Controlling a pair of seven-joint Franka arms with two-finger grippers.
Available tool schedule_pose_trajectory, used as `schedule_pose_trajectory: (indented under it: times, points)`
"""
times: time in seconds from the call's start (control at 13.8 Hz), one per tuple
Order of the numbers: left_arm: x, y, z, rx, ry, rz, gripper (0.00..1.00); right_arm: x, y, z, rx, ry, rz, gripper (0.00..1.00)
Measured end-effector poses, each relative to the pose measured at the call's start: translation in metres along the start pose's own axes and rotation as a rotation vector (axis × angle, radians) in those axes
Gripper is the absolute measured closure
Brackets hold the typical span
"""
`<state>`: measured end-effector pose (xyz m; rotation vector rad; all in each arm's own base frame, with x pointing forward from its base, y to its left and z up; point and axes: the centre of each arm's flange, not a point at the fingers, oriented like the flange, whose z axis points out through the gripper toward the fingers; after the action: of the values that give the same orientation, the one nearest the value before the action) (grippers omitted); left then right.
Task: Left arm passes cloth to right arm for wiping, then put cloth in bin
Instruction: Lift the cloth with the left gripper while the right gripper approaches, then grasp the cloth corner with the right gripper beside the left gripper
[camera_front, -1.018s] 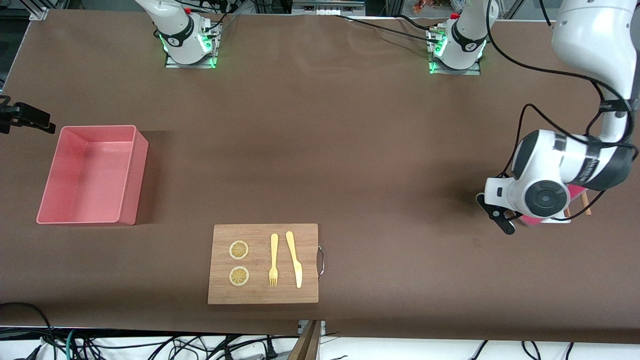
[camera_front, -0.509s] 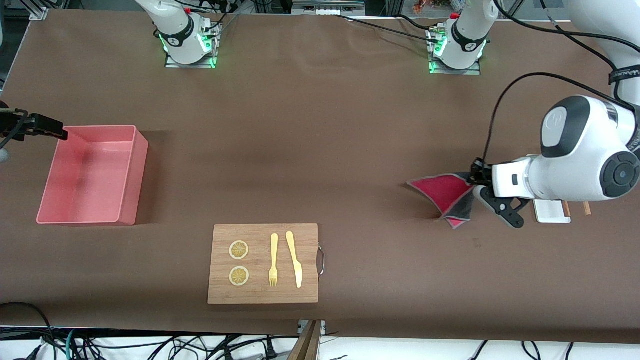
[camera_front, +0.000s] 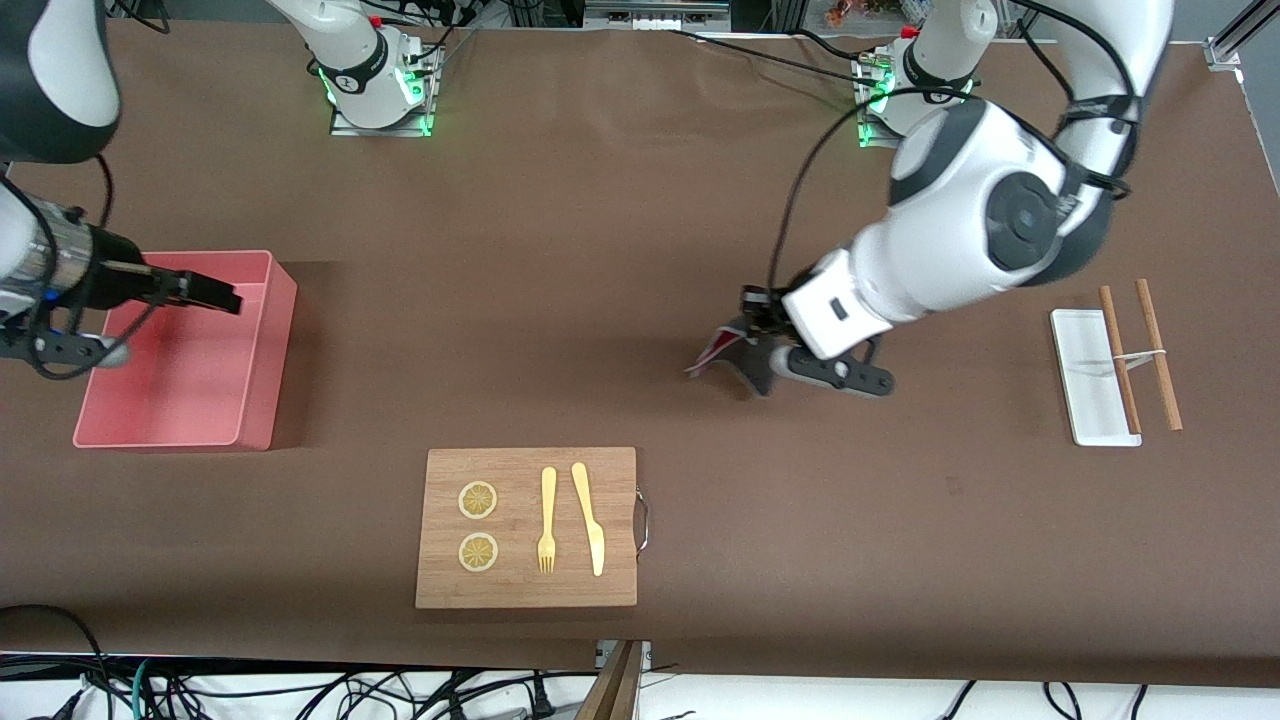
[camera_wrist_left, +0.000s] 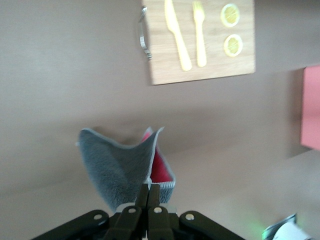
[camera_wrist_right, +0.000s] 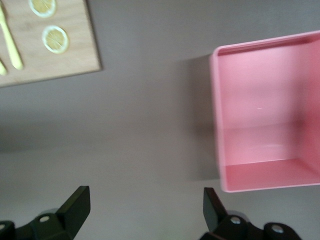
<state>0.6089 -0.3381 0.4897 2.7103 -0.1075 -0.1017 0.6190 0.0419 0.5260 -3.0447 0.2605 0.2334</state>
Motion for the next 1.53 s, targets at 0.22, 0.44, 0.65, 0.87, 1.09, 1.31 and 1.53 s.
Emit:
schedule_pose_trajectory:
  times: [0.22, 0.44, 0.65, 0.87, 1.09, 1.31, 1.53]
  points:
    - [-0.015, 0.049, 0.013, -0.031, 0.031, 0.04, 0.98, -0.001, -0.052, 0.016, 0.02, 0.018, 0.094, 0.0]
    - [-0.035, 0.103, 0.007, -0.127, 0.022, 0.074, 0.98, -0.001, -0.091, 0.03, 0.065, 0.028, 0.155, 0.0]
    - [-0.041, 0.124, -0.014, -0.216, 0.021, 0.075, 0.98, 0.004, -0.116, 0.044, 0.096, 0.048, 0.219, 0.0]
    - [-0.042, 0.137, -0.021, -0.312, 0.03, 0.05, 0.98, 0.004, -0.138, 0.053, 0.116, 0.07, 0.259, 0.0]
    - [-0.042, 0.143, -0.021, -0.362, 0.036, 0.033, 0.98, -0.008, -0.174, 0.057, 0.164, 0.07, 0.316, 0.0]
    - [-0.042, 0.146, -0.022, -0.376, 0.047, 0.03, 0.98, -0.023, -0.204, 0.063, 0.174, 0.052, 0.349, 0.0]
    - [-0.039, 0.142, -0.023, -0.376, 0.052, 0.025, 0.98, -0.032, -0.222, 0.071, 0.172, 0.034, 0.365, 0.0]
